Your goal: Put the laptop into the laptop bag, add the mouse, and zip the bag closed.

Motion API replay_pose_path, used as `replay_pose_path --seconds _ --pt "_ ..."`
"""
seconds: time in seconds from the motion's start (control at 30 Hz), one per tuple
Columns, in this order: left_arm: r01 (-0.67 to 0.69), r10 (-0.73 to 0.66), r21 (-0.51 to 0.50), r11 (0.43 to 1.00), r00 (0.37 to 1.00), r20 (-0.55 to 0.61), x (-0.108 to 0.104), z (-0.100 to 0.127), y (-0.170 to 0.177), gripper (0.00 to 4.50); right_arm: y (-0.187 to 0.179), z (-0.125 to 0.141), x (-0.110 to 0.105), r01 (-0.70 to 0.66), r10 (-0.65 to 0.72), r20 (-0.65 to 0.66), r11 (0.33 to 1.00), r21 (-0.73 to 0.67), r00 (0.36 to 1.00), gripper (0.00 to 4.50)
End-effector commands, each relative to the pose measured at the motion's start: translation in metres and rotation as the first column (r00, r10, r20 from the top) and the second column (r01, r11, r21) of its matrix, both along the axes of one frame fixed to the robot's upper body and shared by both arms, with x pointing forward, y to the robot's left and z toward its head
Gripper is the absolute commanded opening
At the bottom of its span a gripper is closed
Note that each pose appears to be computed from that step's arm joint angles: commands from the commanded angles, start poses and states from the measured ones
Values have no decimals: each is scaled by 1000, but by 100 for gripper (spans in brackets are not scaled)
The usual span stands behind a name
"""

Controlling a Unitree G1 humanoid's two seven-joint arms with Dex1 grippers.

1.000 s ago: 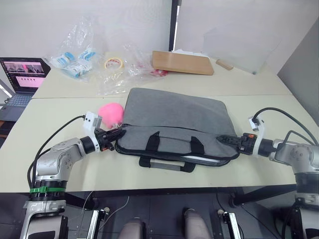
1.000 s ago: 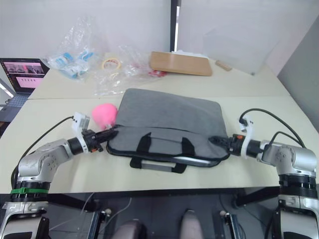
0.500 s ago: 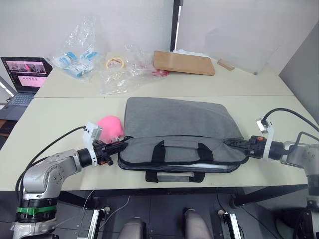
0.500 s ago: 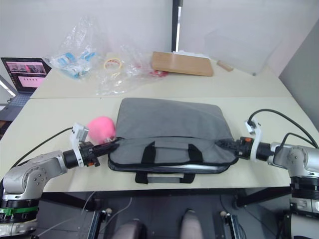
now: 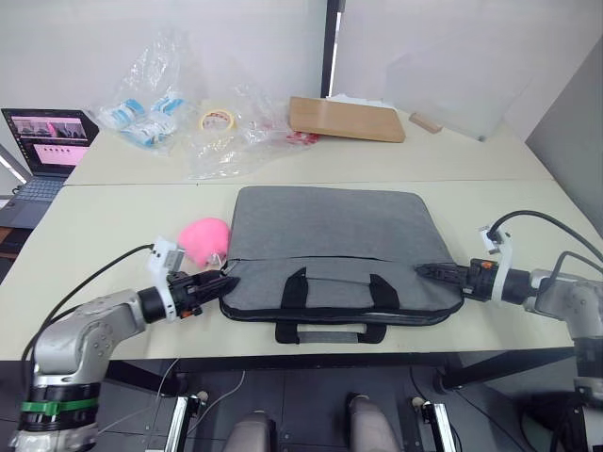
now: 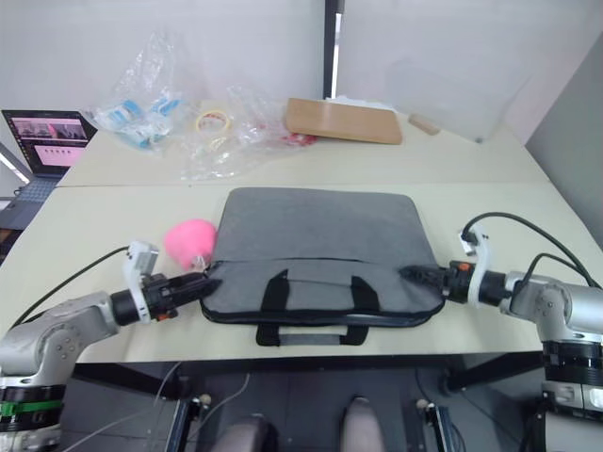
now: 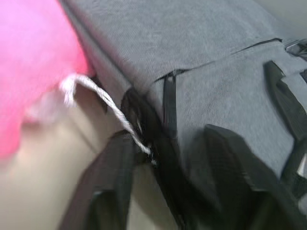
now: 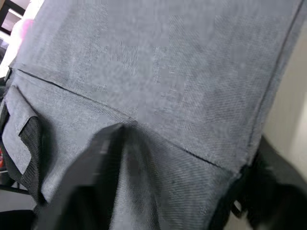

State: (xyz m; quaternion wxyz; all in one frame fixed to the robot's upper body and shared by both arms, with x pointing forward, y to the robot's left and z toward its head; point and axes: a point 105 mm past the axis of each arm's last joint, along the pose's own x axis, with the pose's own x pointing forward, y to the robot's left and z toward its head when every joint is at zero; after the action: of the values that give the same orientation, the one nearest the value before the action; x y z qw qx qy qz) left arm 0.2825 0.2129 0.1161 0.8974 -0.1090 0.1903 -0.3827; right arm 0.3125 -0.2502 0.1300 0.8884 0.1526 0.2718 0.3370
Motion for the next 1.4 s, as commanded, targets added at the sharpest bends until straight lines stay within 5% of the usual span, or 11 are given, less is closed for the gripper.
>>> replay_pose_path --seconds 0.03,0.1,0.23,0.37,0.5,0.57,0.73,0.93,1.17,1.4 --pt "-5 4 38 999 999 37 -13 22 22 391 -21 30 -3 -5 25 139 989 -145 990 450" --pt "-49 46 67 997 998 48 -17 29 40 444 -28 44 -6 -30 61 163 982 -185 985 450" --pt "-107 101 80 991 992 77 -19 39 57 444 -22 69 -5 -115 186 244 954 -278 952 450" --pt "-173 159 118 978 980 123 -17 48 78 444 25 107 12 -207 372 446 903 -376 814 450" --pt "-232 210 133 964 964 161 -14 56 97 444 97 139 3 -395 514 584 858 -330 628 450" --pt "-238 213 145 960 963 167 -14 56 101 444 122 143 -4 -456 577 622 811 -366 528 450" --pt "-253 223 155 955 957 187 -13 58 104 444 158 143 -7 -521 608 679 768 -372 412 450" --pt "-280 235 158 947 939 252 -6 70 106 450 184 110 15 -527 630 663 753 -395 404 265" --pt "-156 83 266 951 961 265 24 81 94 450 209 59 38 -577 686 584 709 -405 434 21" --pt "-38 -59 351 936 963 261 64 85 76 450 215 27 54 -578 723 519 684 -445 456 2"
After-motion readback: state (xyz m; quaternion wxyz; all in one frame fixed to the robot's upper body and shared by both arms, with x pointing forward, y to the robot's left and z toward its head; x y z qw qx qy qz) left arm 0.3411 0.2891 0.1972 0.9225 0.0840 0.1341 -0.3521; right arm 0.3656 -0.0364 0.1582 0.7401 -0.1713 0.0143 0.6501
